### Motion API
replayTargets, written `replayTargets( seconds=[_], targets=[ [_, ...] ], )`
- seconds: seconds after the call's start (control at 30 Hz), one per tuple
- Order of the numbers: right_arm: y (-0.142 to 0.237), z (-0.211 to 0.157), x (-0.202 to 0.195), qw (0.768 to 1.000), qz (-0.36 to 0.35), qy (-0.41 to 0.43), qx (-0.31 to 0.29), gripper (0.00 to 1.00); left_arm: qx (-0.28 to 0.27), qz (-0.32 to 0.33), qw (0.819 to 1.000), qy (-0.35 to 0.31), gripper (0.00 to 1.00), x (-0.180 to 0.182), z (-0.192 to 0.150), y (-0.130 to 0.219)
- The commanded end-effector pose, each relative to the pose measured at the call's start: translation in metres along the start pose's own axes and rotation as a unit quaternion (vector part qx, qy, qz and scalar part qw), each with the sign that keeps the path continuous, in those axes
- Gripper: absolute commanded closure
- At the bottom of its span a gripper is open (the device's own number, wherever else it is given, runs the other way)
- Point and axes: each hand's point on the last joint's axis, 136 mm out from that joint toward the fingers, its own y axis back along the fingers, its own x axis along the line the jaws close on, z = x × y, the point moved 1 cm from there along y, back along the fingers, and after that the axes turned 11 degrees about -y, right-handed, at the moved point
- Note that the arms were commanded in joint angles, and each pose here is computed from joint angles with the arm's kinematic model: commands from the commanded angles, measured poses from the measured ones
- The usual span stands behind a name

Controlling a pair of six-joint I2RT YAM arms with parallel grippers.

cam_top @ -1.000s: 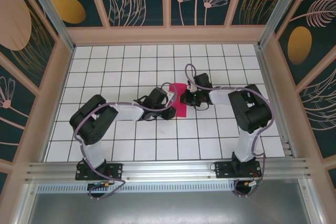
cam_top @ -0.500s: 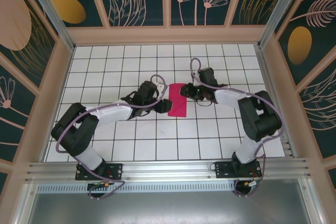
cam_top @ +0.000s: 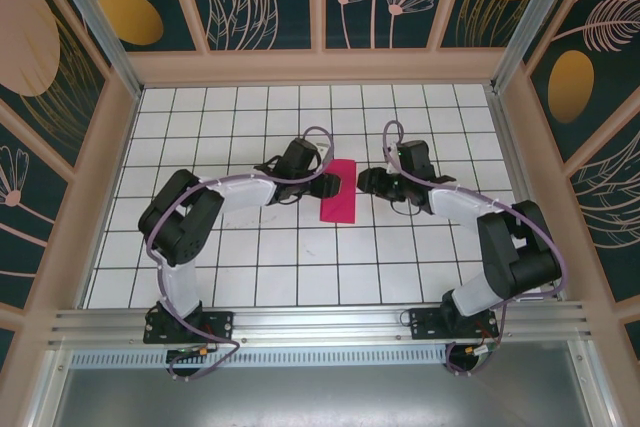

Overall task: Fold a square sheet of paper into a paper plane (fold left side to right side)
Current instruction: Fold the triangle a second time at the center of the table, then turn over the paper at the center of the table.

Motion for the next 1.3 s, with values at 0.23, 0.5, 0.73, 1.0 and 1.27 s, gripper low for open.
replayTargets(
  seconds=[0.23, 0.5, 0.73, 1.0, 1.27],
  targets=[
    [-0.003, -0.002, 0.01, 0.999, 0.032, -0.001, 0.015, 0.5, 0.013, 0.017, 1.0, 0.006, 0.74, 0.009, -0.011, 0.002],
    [-0.019, -0.002, 0.011, 0.999, 0.041, -0.015, 0.03, 0.49, 0.001, 0.029, 1.0, 0.006, 0.93, 0.012, -0.008, 0.011],
    [-0.034, -0.003, 0.017, 0.997, 0.054, -0.022, 0.049, 0.39, -0.015, 0.041, 0.999, 0.011, 0.92, 0.014, -0.004, 0.02],
    [-0.052, -0.006, 0.029, 0.993, 0.084, -0.036, 0.074, 0.44, -0.013, 0.042, 0.999, 0.014, 0.92, 0.015, -0.007, 0.018],
    [-0.066, -0.014, 0.038, 0.989, 0.1, -0.044, 0.098, 0.52, -0.018, 0.043, 0.999, 0.015, 0.9, 0.015, -0.004, 0.02]
  ],
)
